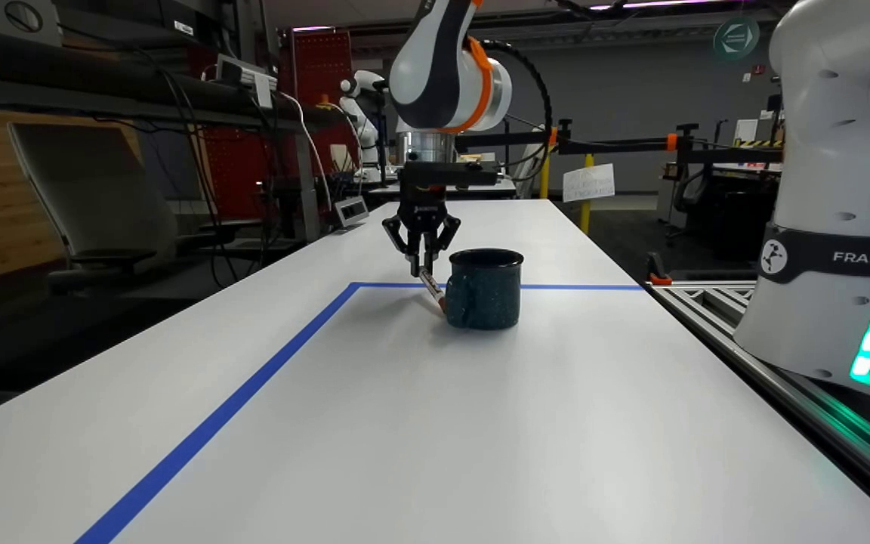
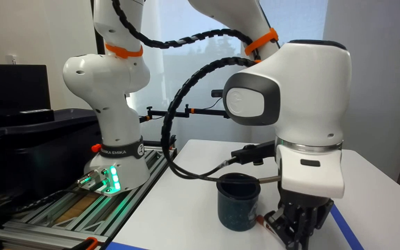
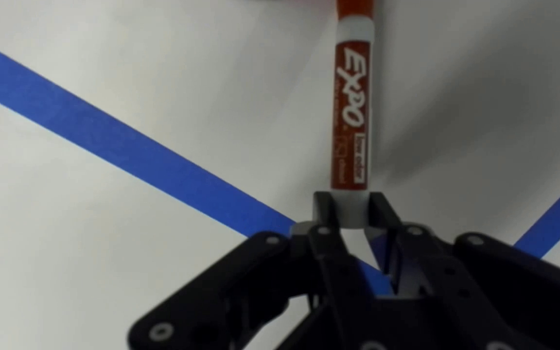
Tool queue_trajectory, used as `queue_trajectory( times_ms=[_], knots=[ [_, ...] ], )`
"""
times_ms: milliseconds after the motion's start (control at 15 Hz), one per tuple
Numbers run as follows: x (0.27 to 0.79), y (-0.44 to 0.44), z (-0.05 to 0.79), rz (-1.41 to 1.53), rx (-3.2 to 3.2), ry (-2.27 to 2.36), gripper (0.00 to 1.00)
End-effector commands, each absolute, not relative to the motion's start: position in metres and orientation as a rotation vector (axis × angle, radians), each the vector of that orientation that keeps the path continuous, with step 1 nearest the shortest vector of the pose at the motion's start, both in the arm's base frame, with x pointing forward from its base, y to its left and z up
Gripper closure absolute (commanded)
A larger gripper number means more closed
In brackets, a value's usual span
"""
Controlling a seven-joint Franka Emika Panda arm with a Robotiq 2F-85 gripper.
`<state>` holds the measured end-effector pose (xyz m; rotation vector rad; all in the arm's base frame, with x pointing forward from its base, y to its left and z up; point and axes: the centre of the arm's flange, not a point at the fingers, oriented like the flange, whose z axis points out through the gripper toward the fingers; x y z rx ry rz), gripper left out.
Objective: Pick up the marker from the cup and put it on the table
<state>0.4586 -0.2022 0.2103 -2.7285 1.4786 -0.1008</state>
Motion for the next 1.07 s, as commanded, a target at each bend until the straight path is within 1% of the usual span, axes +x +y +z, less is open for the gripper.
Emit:
queue_trajectory(
  times_ms=[0, 267, 667, 733, 800, 867, 933, 1000],
  knots=[
    [0.461, -0.185, 0.212, -0.169, -2.869, 1.352, 0.95],
    [0.465, -0.176, 0.2, -0.226, -2.95, 1.24, 0.95],
    [0.465, -0.171, 0.191, -0.273, -2.978, 1.193, 0.95],
    [0.466, -0.17, 0.191, -0.277, -2.978, 1.196, 0.86],
    [0.465, -0.169, 0.193, -0.28, -2.979, 1.191, 0.53],
    [0.465, -0.169, 0.196, -0.272, -2.974, 1.19, 0.53],
    [0.464, -0.167, 0.203, -0.26, -2.966, 1.195, 0.48],
    [0.463, -0.167, 0.21, -0.25, -2.951, 1.198, 0.39]
  ],
)
